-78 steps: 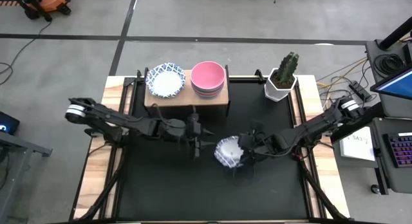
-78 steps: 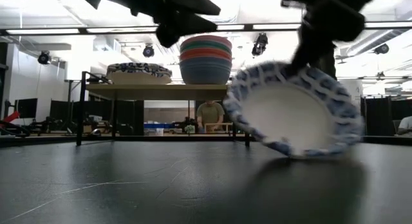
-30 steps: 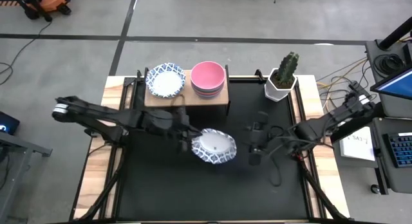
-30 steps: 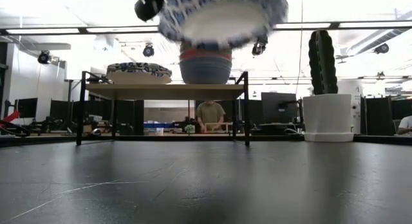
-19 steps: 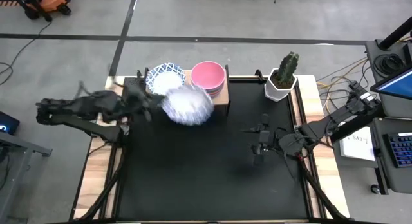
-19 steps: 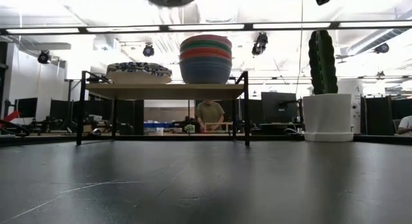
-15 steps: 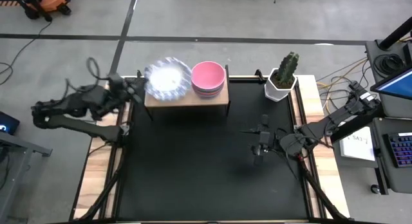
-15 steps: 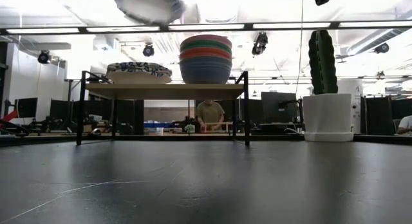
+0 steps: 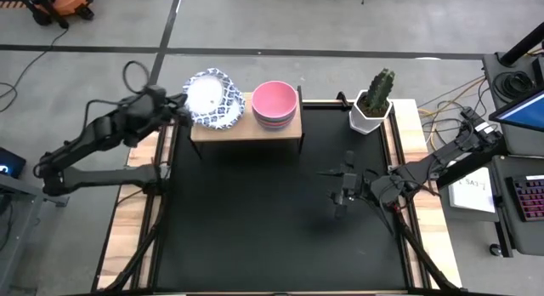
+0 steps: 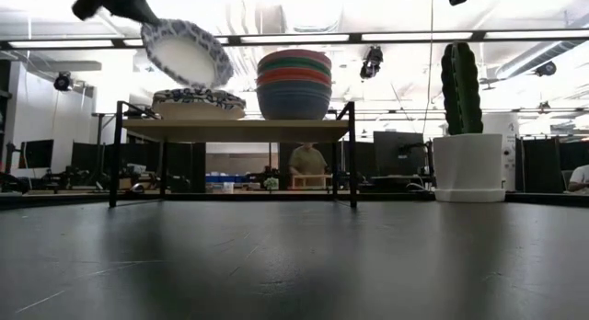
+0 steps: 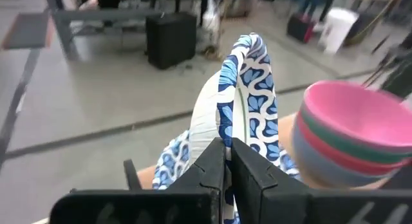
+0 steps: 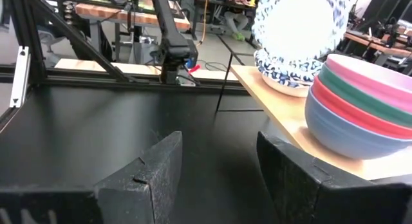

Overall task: Place and stack bowls onto a shelf
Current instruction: Stack the white patterned bowl on top of the white patterned bowl on the shelf, then return to Home Position

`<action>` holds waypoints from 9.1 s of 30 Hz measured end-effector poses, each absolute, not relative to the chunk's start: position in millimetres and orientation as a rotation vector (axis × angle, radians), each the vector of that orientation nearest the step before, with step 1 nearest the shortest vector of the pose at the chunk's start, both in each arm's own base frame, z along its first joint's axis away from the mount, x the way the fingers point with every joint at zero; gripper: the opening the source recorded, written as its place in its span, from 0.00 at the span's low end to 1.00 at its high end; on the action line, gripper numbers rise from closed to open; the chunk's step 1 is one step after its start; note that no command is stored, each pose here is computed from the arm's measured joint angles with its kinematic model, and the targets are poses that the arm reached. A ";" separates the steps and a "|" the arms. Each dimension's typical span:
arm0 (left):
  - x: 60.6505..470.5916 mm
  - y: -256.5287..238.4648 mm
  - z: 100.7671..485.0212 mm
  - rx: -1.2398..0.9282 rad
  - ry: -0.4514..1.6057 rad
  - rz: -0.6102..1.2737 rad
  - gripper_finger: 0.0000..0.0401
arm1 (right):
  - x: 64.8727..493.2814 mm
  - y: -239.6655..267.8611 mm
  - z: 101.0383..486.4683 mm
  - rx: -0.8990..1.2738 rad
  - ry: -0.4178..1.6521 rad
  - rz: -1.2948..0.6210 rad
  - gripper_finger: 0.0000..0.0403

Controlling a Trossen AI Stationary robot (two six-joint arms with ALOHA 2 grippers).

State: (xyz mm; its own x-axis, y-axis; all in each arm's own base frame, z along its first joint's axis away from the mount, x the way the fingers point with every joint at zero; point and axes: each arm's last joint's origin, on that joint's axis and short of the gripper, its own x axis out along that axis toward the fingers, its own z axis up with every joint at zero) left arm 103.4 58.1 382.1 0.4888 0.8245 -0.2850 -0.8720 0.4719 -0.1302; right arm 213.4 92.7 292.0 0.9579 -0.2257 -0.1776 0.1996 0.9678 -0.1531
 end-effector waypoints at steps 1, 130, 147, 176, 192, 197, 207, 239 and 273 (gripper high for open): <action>106.9 62.3 380.0 -0.273 0.215 1.053 0.00 | 213.4 92.7 292.0 -0.134 0.195 -0.216 0.48; 78.3 -0.1 217.8 0.025 -0.021 -0.019 0.00 | 106.2 -2.1 194.2 -0.049 -0.244 -0.005 0.48; 93.4 -0.3 171.8 -0.165 0.093 -0.024 0.00 | 104.1 -1.9 178.4 -0.071 -0.103 0.002 0.35; 93.5 -0.1 171.0 -0.222 0.102 -0.015 0.00 | 105.2 -6.2 168.7 0.068 -0.009 -0.142 0.31; 93.6 -0.1 170.9 -0.222 0.103 -0.015 0.00 | 105.2 -6.2 168.6 0.068 -0.009 -0.142 0.33; 93.6 -0.1 170.9 -0.222 0.103 -0.015 0.00 | 105.2 -6.2 168.6 0.067 -0.009 -0.142 0.32; 93.6 -0.1 170.9 -0.222 0.103 -0.015 0.00 | 105.3 -6.2 168.5 0.068 -0.009 -0.142 0.32; 93.6 -0.1 171.2 -0.221 0.099 -0.016 0.00 | 105.3 -6.1 168.5 0.068 -0.009 -0.142 0.33; 93.7 -0.2 171.2 -0.221 0.099 -0.016 0.00 | 105.3 -6.2 168.5 0.068 -0.009 -0.142 0.34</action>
State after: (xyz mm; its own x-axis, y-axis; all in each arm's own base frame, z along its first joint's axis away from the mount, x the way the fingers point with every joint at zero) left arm 93.7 -0.2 171.2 0.9950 -0.0271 -0.0961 0.0053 0.9755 -0.2200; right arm 105.3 -6.2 168.5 0.9899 -0.1417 0.0040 0.1411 0.9876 0.0681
